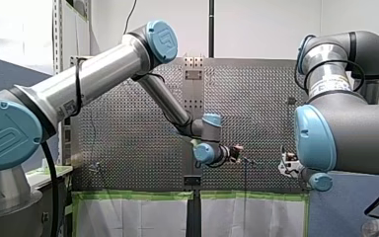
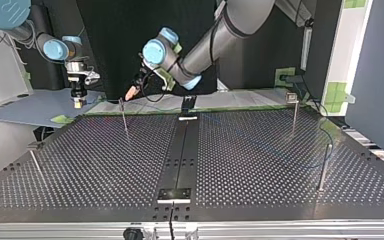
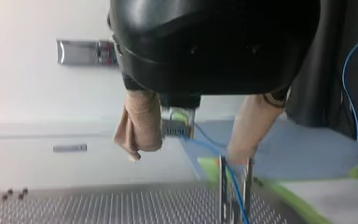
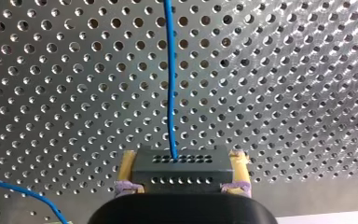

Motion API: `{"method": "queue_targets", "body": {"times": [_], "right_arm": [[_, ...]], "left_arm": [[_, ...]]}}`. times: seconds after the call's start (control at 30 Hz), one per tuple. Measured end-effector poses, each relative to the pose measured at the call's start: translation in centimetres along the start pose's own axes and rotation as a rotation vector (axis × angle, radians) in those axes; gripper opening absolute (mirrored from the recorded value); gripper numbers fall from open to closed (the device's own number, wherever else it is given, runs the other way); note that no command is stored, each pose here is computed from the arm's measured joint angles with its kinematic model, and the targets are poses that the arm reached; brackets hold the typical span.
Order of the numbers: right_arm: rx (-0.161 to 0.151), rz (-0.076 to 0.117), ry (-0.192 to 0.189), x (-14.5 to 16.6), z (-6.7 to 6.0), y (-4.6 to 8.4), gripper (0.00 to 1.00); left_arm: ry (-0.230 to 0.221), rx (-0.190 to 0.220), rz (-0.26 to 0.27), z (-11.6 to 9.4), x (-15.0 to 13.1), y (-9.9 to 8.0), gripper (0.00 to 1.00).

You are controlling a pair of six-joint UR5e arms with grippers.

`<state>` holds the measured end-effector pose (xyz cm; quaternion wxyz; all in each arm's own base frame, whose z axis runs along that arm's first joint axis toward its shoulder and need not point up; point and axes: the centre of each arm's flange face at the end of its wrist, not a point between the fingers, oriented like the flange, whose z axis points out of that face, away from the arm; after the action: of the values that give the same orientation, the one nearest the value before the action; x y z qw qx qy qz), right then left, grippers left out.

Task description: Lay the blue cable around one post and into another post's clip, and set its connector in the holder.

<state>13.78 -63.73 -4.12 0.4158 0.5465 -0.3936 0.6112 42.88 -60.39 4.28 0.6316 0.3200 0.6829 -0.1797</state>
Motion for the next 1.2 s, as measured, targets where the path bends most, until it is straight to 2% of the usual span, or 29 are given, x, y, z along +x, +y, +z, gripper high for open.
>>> {"method": "queue_targets", "body": {"times": [0.1,0.23,1.2], "right_arm": [[0.000,0.000,-0.001,0.0,0.0,0.0,0.00],[0.000,0.001,-0.002,-0.1,0.0,0.0,0.00],[0.001,0.001,-0.004,-0.2,-0.1,-0.1,0.00]], "left_arm": [[-0.001,0.024,0.001,-0.2,-0.1,-0.9,1.00],[-0.003,0.035,0.000,-0.3,-0.2,-1.5,1.00],[-0.007,0.035,-0.028,-0.3,-0.2,-1.6,1.00]]}}
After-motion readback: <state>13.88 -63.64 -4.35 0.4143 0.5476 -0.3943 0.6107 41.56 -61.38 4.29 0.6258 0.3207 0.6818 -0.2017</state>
